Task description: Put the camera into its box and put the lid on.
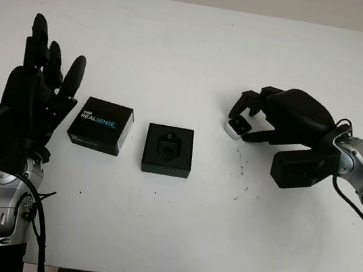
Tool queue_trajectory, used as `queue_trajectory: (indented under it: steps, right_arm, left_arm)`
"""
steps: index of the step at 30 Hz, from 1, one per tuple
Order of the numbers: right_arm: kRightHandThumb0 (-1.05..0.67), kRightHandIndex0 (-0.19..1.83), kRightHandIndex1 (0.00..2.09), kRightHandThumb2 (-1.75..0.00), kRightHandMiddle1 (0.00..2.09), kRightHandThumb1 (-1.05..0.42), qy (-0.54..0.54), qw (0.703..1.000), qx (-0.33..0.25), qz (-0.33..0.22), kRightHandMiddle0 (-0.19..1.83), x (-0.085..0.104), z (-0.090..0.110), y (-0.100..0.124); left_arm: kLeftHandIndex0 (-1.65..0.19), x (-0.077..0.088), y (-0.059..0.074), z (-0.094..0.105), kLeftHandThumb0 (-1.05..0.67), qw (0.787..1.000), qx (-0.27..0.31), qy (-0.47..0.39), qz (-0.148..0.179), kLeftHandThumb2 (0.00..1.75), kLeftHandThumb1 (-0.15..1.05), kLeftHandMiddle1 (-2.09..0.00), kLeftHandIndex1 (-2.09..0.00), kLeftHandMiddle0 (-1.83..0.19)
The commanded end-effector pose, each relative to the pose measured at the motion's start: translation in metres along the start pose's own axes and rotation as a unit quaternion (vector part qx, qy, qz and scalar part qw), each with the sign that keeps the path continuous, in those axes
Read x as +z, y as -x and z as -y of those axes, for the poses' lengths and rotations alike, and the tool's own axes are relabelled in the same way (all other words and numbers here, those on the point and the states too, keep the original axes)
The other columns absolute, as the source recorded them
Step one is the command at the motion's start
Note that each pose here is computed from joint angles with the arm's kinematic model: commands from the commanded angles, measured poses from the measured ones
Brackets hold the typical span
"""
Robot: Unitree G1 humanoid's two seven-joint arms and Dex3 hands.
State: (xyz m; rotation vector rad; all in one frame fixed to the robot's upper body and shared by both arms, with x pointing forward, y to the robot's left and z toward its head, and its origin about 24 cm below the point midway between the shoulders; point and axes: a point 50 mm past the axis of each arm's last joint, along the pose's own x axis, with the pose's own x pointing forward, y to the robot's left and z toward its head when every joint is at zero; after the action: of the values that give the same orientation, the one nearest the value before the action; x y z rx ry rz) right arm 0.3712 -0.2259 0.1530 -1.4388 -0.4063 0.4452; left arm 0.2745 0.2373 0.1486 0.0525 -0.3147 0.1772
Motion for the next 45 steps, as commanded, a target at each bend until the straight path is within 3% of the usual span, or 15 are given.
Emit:
queue_trajectory:
  steps: [1, 2, 8, 11, 27, 45]
  right_arm:
    - [-0.34, 0.19, 1.23, -0.06, 1.35, -0.99, -0.023, 0.999, 0.019, -0.013, 0.33, -0.001, -0.007, -0.001]
    - [-0.36, 0.14, 1.08, -0.06, 1.39, -1.01, -0.031, 0.999, 0.022, -0.018, 0.30, -0.001, -0.007, -0.001]
    - [-0.41, 0.28, 0.25, -0.05, 1.45, -1.00, -0.079, 0.996, 0.026, -0.043, 0.29, -0.005, -0.009, -0.001]
    - [-0.41, 0.26, 0.14, -0.05, 1.45, -0.99, -0.099, 0.993, 0.025, -0.052, 0.31, -0.006, -0.010, -0.002]
    - [-0.40, 0.16, 0.05, -0.05, 1.49, -0.98, -0.204, 0.975, 0.031, -0.085, 0.29, -0.009, -0.020, -0.001]
    - [-0.47, 0.15, 0.05, -0.06, 1.52, -1.01, -0.336, 0.939, -0.056, -0.044, 0.29, 0.004, -0.033, 0.008]
  left_arm:
    - [0.15, 0.000, 0.003, -0.002, -0.44, 1.000, 0.003, -0.002, 0.000, 0.31, 1.05, -0.05, -0.05, 0.11]
    - [0.15, 0.000, 0.002, -0.002, -0.45, 1.000, 0.003, -0.002, -0.001, 0.31, 1.05, -0.06, -0.05, 0.11]
    - [0.15, 0.000, 0.003, -0.001, -0.45, 1.000, 0.004, 0.000, -0.001, 0.30, 1.05, -0.06, -0.06, 0.11]
    - [0.15, 0.000, 0.003, -0.001, -0.45, 1.000, 0.002, 0.000, -0.002, 0.30, 1.05, -0.06, -0.05, 0.11]
    - [0.17, -0.001, 0.006, -0.003, -0.44, 1.000, -0.001, -0.001, -0.005, 0.33, 1.05, -0.05, -0.04, 0.12]
    - [0.16, -0.002, 0.007, -0.006, -0.45, 1.000, -0.004, -0.011, -0.009, 0.32, 1.05, -0.06, -0.05, 0.10]
